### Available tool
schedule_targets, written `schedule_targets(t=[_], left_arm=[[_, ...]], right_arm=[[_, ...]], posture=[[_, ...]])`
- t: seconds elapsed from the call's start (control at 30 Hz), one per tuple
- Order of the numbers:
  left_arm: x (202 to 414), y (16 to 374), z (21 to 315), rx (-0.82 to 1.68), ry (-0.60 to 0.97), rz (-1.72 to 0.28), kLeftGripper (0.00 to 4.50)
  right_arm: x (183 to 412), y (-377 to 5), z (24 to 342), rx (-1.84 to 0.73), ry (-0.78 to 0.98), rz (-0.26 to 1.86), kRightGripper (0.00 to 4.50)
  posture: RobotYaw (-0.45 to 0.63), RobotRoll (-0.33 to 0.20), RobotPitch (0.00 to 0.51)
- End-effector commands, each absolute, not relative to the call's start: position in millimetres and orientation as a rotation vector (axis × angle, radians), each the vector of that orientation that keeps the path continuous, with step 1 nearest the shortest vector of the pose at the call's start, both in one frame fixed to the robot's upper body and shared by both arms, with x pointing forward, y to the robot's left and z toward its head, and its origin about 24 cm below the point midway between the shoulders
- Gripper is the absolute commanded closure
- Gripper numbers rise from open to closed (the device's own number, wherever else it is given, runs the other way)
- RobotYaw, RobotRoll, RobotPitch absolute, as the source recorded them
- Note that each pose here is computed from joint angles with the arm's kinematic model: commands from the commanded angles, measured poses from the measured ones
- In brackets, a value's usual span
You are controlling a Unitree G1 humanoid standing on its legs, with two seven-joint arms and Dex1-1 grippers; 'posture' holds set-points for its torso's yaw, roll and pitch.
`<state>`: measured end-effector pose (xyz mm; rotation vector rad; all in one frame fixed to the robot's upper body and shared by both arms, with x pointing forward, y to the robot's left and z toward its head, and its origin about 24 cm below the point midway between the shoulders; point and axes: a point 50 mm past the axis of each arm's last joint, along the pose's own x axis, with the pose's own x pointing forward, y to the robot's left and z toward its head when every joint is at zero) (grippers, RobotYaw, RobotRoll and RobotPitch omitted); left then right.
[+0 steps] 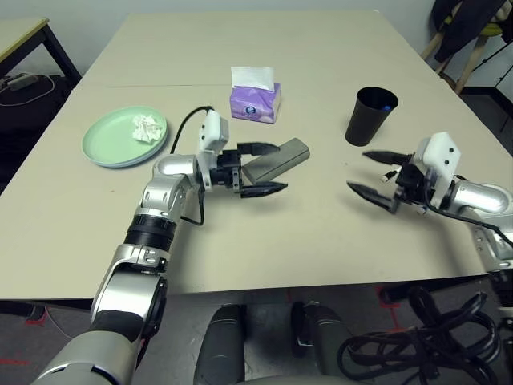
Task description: Organize and tidy the items on the table.
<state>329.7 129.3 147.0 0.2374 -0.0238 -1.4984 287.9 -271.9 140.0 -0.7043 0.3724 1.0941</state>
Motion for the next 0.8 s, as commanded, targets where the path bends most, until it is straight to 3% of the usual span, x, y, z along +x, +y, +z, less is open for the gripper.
schedule_targets(t=[0.03, 0.27, 0.8], left_arm=[[328, 124, 145, 0.231, -0.005, -1.499, 0.03], [328, 121, 144, 0.186, -0.043, -1.428, 0.03], [323, 119, 145, 0.132, -0.078, -1.373, 0.03]], right_arm=[[288, -292, 144, -0.841, 0.51, 1.173, 0.0], [304, -320, 168, -1.161, 0.735, 1.198, 0.0], [323, -302, 174, -1.647, 0.697, 1.356, 0.0]], posture=[[0.02, 0.0, 0.106], [0.03, 0.0, 0.108], [0.06, 0.0, 0.127]])
